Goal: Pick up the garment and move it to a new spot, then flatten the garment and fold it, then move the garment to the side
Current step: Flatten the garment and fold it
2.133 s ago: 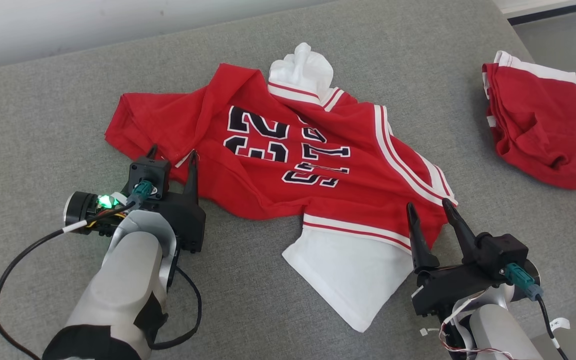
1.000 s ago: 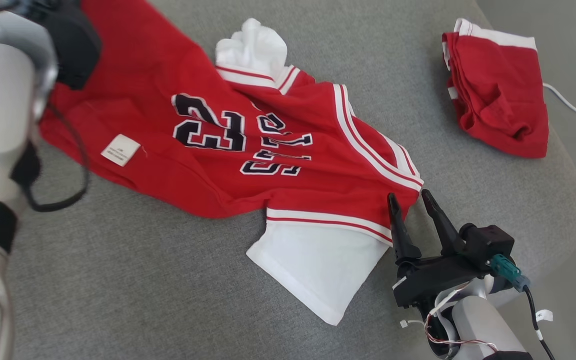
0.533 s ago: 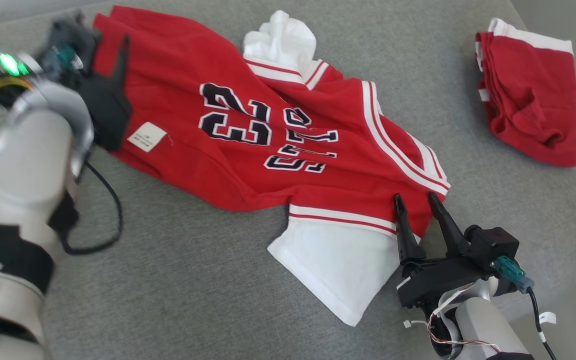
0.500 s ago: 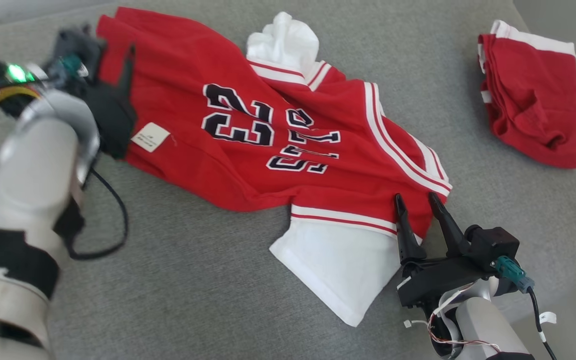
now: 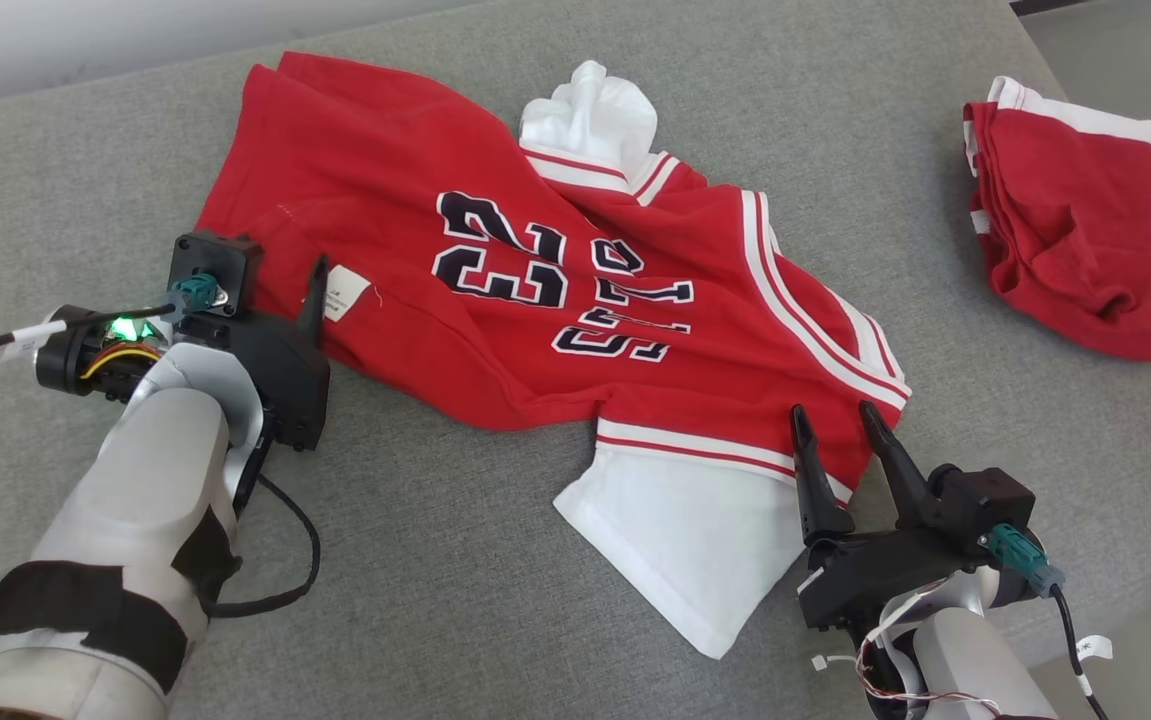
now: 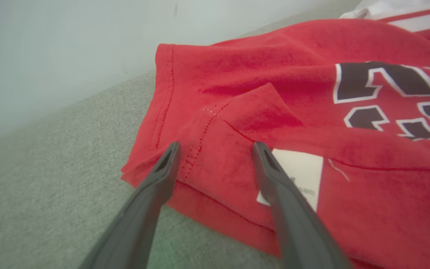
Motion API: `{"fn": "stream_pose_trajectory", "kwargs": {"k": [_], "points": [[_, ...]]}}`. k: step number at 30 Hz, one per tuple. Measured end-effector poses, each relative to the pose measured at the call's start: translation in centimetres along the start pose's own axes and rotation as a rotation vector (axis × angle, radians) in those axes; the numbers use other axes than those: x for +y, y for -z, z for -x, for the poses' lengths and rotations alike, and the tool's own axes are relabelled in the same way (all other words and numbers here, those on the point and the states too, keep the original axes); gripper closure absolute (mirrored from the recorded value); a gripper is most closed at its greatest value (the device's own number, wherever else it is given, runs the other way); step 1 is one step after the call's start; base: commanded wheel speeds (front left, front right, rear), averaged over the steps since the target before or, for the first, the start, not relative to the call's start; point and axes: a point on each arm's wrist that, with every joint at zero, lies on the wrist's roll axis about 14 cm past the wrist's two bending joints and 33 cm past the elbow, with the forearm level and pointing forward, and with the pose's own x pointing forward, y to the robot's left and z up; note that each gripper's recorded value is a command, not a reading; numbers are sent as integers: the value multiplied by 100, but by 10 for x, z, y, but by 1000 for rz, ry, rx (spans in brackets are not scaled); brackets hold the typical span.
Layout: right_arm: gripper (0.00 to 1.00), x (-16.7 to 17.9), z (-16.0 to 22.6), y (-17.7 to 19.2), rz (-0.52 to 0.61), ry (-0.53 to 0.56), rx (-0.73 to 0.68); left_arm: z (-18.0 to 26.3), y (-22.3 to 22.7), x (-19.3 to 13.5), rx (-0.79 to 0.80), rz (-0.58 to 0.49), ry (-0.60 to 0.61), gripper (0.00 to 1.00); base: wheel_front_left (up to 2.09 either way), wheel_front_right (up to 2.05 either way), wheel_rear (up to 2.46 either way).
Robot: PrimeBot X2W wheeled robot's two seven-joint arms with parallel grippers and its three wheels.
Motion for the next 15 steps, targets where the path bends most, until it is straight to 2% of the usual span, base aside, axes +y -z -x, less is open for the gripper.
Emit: {"fn": "stream_pose_trajectory", "kwargs": {"k": [15], "points": [[0, -9, 2, 9, 9, 23, 29, -19, -24, 8, -4, -35, -40, 0, 0, 0, 0]]}}
